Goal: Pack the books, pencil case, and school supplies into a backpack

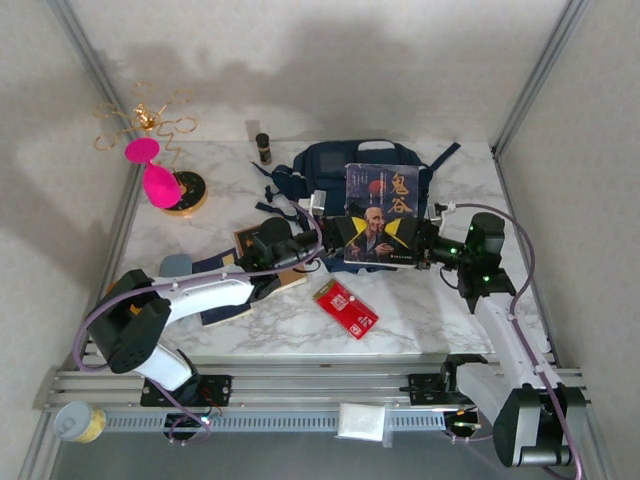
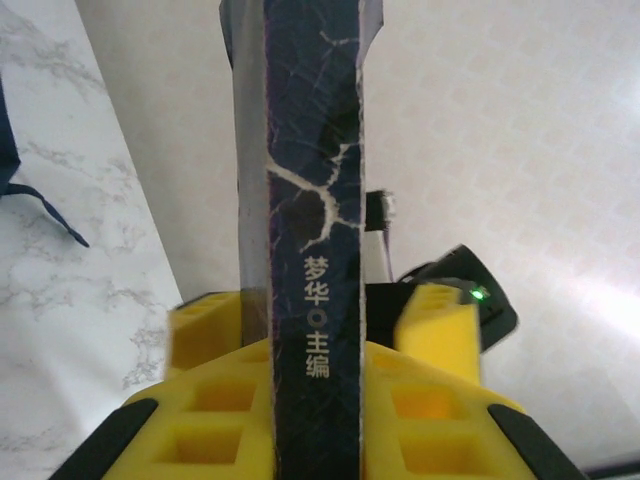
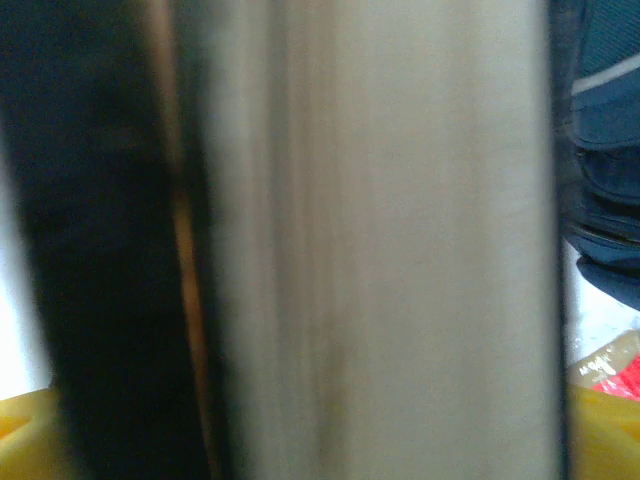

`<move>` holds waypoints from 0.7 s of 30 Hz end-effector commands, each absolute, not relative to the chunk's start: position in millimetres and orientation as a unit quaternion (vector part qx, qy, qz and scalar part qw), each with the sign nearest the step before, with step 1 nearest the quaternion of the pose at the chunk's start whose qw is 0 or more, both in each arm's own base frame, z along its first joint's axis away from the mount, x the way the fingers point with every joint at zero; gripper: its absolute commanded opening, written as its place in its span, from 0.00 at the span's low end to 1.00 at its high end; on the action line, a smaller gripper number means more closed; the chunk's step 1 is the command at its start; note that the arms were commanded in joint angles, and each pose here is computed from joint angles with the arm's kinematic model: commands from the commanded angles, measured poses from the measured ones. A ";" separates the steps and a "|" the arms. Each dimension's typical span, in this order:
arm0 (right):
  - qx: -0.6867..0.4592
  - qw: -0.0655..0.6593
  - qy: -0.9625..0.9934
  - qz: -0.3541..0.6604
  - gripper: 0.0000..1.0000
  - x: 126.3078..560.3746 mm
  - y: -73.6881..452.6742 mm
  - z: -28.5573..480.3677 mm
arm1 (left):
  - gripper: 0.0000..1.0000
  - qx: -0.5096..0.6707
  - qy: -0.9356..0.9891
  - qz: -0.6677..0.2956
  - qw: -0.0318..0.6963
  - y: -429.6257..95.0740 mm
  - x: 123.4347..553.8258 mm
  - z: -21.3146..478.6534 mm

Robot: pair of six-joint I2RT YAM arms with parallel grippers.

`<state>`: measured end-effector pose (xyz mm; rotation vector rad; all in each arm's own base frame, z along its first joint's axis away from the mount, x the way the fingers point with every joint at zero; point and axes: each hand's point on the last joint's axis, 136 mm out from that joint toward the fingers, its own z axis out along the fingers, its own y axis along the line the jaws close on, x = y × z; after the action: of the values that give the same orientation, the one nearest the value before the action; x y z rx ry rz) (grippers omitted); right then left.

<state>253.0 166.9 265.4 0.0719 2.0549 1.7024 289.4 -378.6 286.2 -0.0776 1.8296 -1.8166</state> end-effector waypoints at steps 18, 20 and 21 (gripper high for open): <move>0.061 0.327 0.788 0.518 0.00 289.6 129.1 279.5 | 0.40 0.066 0.769 -0.511 0.379 -364.6 311.8 271.7; 0.081 0.343 0.790 0.502 0.00 296.2 115.9 280.7 | 0.44 0.099 0.802 -0.444 0.387 -358.5 319.9 255.1; 0.095 0.351 0.792 0.491 0.00 300.0 107.3 280.3 | 0.47 0.119 0.814 -0.415 0.388 -356.2 323.6 248.7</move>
<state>286.1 127.9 265.3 0.2248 2.1032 1.4049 315.7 -368.6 256.5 0.1233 2.0206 -1.3066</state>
